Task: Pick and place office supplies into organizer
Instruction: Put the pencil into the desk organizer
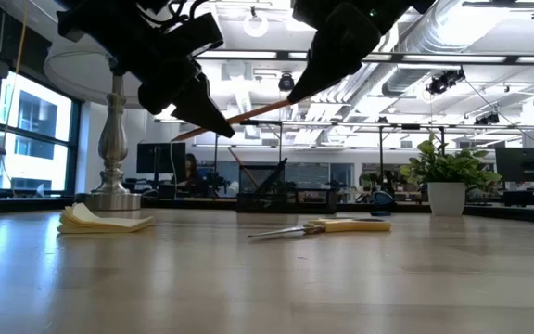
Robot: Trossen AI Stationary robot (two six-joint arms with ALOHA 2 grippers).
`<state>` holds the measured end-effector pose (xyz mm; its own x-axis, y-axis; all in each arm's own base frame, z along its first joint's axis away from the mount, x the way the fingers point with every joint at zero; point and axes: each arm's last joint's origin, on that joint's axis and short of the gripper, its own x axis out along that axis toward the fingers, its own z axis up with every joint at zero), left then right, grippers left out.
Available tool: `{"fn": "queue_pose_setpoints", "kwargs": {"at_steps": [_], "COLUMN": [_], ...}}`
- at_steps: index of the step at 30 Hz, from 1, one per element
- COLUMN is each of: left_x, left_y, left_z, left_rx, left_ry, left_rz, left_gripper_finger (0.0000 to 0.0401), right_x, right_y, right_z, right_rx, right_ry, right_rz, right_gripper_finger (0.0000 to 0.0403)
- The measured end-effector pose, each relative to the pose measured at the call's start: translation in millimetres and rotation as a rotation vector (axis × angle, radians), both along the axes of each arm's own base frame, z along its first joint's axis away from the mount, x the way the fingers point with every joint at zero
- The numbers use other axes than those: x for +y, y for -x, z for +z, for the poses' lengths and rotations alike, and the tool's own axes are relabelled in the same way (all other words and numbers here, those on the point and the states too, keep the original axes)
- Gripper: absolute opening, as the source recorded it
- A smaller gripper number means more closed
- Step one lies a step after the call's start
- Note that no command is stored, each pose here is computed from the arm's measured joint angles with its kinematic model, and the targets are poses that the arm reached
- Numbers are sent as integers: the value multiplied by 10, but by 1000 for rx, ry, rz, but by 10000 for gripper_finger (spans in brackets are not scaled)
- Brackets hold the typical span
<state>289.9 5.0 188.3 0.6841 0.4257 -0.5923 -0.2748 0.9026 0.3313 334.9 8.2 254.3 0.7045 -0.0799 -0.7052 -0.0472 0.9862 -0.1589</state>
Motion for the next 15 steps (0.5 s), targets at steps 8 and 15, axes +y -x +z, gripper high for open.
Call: {"fn": "queue_pose_setpoints", "kwargs": {"at_steps": [8,15], "left_x": [2,-48], "left_y": [13,-9], "left_z": [-15,-19], "left_rx": [7,-54], "left_ry": [30,147], "left_rz": [15,-43], "left_gripper_finger": [0,0], "right_x": [-3,126], "right_y": [15,115], "right_z": [-7,265], "right_rx": [17,-61], "right_ry": [40,47], "right_rz": [14,68], "right_gripper_finger": [114,183]}}
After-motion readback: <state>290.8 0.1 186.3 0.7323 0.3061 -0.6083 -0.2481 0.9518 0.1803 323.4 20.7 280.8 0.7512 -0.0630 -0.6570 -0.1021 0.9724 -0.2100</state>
